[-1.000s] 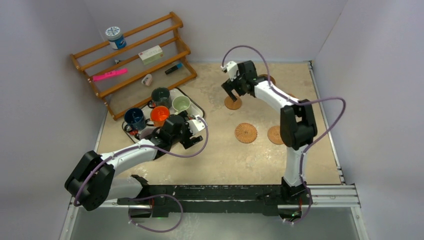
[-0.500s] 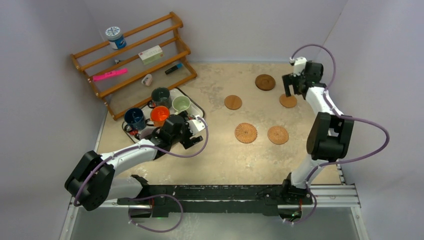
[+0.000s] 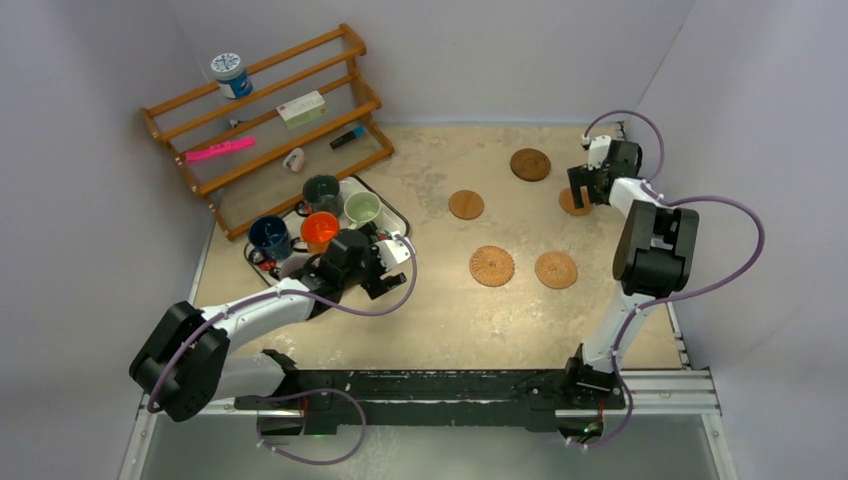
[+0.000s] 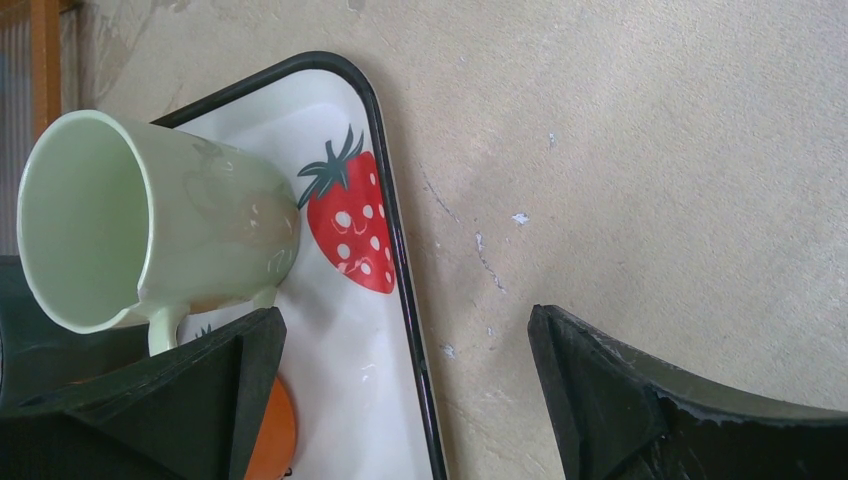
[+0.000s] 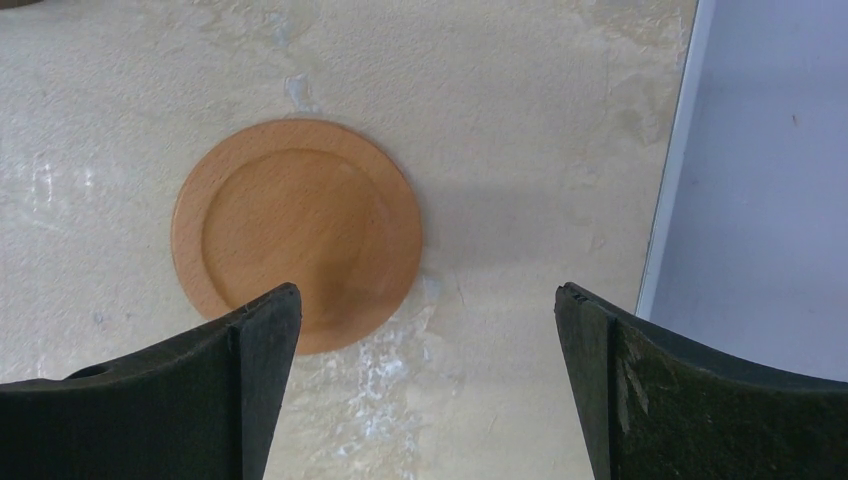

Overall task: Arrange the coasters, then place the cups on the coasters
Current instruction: Move the coaster to the center of the board.

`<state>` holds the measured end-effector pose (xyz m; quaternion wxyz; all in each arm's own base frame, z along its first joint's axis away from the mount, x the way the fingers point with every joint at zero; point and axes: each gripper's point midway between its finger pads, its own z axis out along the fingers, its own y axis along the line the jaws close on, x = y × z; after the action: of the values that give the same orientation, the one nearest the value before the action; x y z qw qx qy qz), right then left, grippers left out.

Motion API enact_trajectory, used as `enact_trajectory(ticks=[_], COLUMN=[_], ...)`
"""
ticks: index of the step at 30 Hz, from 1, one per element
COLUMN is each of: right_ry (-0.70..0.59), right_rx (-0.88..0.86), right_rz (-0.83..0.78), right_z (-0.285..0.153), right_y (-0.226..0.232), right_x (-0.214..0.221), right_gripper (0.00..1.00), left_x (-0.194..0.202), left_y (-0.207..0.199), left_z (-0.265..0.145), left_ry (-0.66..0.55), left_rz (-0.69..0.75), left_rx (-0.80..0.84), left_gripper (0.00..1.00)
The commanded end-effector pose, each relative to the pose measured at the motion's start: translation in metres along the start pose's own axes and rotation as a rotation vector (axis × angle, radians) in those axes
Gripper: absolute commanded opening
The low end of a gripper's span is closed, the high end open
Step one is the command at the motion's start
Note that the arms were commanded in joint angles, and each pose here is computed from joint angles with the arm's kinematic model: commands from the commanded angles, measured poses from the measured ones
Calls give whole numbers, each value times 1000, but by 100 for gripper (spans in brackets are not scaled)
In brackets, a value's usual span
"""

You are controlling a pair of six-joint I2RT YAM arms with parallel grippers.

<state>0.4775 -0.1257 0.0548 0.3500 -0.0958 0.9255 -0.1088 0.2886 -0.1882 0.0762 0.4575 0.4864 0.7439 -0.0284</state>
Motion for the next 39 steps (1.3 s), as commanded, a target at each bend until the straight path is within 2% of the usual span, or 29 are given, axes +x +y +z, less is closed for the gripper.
enact_trajectory(ticks=[1,18,28,39], right_ry=[-69,122,174,187], right_rx=[57,93,77,52], right_rz=[-2,-137,-140,-154], right_z=[1,1,-8,-15], right_y=[-19,-31,-43,-40], right_x=[-31,41,68,75], right_gripper=[99,99,99,99], left_x=[-8,-4,-4,-3], left_y=[2,-1,-2,-2], left_z=[-1,4,5,5], left_ry=[-40,-26,-26,-24], left_rz=[-4,-1,-2,1], left_rx=[0,12,13,16], left_gripper=[100,100,100,100])
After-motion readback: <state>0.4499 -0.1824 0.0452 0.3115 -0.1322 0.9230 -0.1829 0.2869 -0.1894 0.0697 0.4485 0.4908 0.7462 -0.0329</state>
